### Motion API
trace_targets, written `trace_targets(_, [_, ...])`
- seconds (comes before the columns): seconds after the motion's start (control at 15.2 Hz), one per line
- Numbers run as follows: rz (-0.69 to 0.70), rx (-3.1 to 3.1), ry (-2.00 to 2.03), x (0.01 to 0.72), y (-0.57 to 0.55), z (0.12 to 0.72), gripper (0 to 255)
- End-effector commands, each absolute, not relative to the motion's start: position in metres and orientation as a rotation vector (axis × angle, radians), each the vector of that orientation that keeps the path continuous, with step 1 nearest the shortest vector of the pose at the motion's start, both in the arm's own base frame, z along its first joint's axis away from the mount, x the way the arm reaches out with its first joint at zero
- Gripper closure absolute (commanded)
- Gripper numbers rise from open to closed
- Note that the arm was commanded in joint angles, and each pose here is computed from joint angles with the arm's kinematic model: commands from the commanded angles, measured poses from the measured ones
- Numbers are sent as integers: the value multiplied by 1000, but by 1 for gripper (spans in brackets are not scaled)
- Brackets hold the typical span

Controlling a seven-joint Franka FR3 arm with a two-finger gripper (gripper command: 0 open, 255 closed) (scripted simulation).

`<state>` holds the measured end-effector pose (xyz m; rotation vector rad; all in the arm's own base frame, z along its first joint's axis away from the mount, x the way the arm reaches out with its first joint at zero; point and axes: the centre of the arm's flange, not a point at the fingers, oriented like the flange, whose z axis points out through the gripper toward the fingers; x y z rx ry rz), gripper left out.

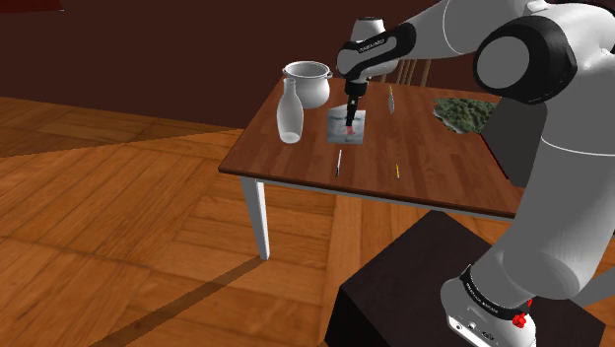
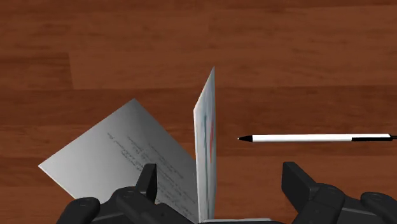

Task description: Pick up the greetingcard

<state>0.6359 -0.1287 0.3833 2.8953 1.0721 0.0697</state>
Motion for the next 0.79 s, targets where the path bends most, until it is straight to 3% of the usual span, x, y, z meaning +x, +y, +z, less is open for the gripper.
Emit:
trace_targets(0.0, [67,2896,1072,636,-127,376,0])
trace_targets(0.07, [67,2896,1072,636,-127,376,0])
trace_targets(0.13, [67,2896,1072,635,-127,376,255])
trace_targets(0.73, [67,2896,1072,636,-127,376,255])
